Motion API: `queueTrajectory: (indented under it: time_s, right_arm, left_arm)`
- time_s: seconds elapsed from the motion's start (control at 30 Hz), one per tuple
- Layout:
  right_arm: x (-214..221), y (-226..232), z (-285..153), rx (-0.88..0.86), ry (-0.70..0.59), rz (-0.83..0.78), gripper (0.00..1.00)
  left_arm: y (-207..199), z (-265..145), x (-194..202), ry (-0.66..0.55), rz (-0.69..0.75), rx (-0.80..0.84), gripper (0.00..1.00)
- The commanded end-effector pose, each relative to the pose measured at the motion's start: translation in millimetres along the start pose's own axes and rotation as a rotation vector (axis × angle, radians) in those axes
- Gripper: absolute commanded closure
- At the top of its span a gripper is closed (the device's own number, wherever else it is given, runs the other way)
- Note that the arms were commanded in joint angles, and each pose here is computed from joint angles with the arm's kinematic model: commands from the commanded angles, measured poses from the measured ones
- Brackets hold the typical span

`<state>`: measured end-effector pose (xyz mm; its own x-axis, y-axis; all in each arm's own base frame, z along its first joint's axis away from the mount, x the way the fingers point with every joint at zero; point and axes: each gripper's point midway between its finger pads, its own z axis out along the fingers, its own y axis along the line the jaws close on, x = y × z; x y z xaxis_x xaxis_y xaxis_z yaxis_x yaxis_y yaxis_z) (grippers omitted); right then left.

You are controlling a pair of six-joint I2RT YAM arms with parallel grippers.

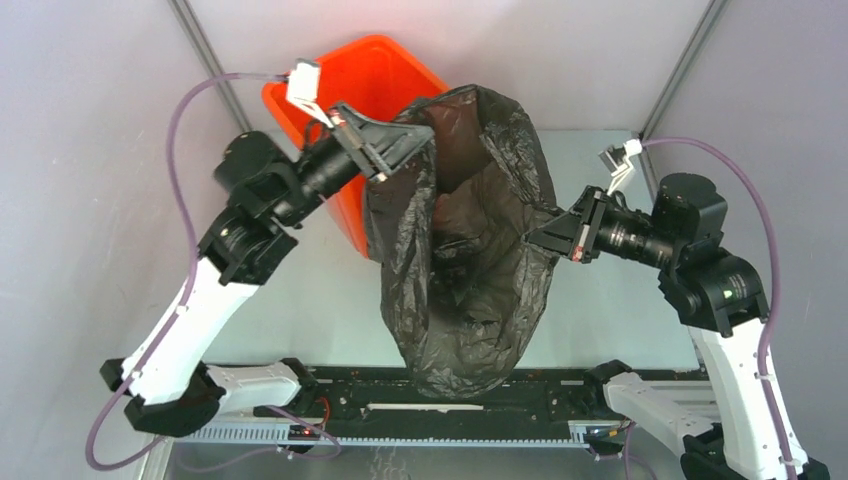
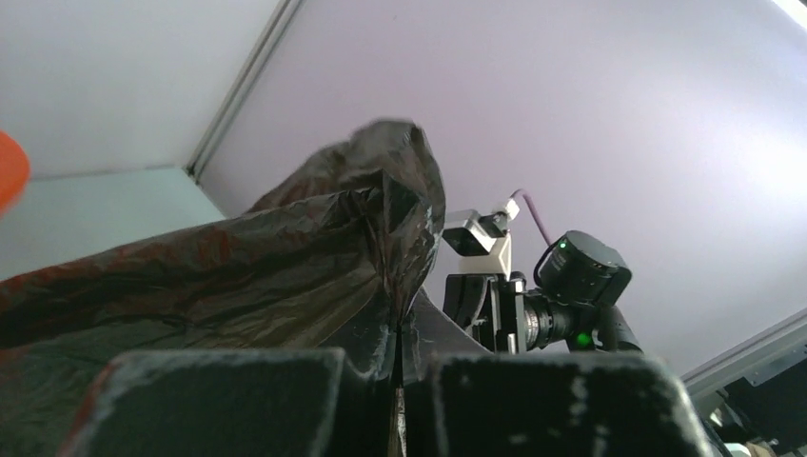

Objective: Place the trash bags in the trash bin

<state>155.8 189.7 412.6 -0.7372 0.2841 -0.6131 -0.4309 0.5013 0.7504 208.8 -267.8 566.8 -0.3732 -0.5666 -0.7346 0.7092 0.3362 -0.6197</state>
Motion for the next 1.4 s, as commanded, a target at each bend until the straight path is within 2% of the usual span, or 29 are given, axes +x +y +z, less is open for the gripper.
queueTrajectory:
  time_s: [0.0,0.07,0.13,0.17,0.23,0.33,0.4,0.53,0.67,0.87,0.93,1.07,1.13,1.2,1.23,1.3,1.33,1.37]
  right_arm:
    - [-13,35,8,-0.165,-0.020,0.006,1.00]
    - [-15,44,12,-0.205,-0.012,0.014,1.00]
    - [-19,50,16,-0.225,-0.021,0.034,0.90]
    - [-22,51,17,-0.225,-0.035,0.041,0.81]
    - [-29,53,20,-0.218,-0.067,0.061,0.56]
    - [-32,59,28,-0.237,-0.069,0.082,0.32]
    - [-32,62,31,-0.242,-0.070,0.086,0.20]
    - [-31,57,35,-0.182,-0.099,0.073,0.08]
    - [-32,39,40,-0.032,-0.145,0.040,0.07]
    - [-31,30,46,0.091,-0.164,-0.062,0.09]
    - [-30,29,48,0.106,-0.165,-0.088,0.13]
    - [-27,27,53,0.102,-0.150,-0.118,0.47]
    - [-24,29,55,0.083,-0.141,-0.120,0.74]
    - [-24,34,54,0.055,-0.145,-0.129,0.96]
    - [-24,37,51,0.039,-0.152,-0.137,1.00]
    - [-27,39,43,0.016,-0.174,-0.150,1.00]
    - [-27,42,39,-0.008,-0.167,-0.151,1.00]
    - [-28,42,34,-0.025,-0.161,-0.144,1.00]
  left_arm:
    - [0,22,13,0.008,-0.036,-0.009,1.00]
    - [0,32,16,0.007,-0.028,-0.017,1.00]
    - [1,41,20,0.010,-0.001,-0.035,1.00]
    - [2,45,24,0.017,0.008,-0.042,1.00]
    - [0,53,31,0.029,0.021,-0.041,1.00]
    - [2,65,42,0.040,0.028,-0.059,1.00]
    - [2,71,45,0.045,0.027,-0.065,1.00]
    - [6,82,52,0.059,0.041,-0.082,1.00]
    - [1,94,59,0.075,0.050,-0.070,1.00]
    - [5,102,75,0.109,0.074,-0.090,1.00]
    - [4,102,77,0.118,0.093,-0.089,1.00]
    - [1,100,84,0.162,0.132,-0.091,1.00]
    - [2,95,83,0.174,0.152,-0.097,0.98]
    - [9,87,82,0.183,0.171,-0.137,0.85]
    - [13,82,81,0.191,0.184,-0.158,0.74]
    - [20,70,81,0.217,0.223,-0.188,0.54]
    - [22,60,79,0.224,0.239,-0.200,0.35]
    - [26,50,78,0.232,0.256,-0.220,0.22]
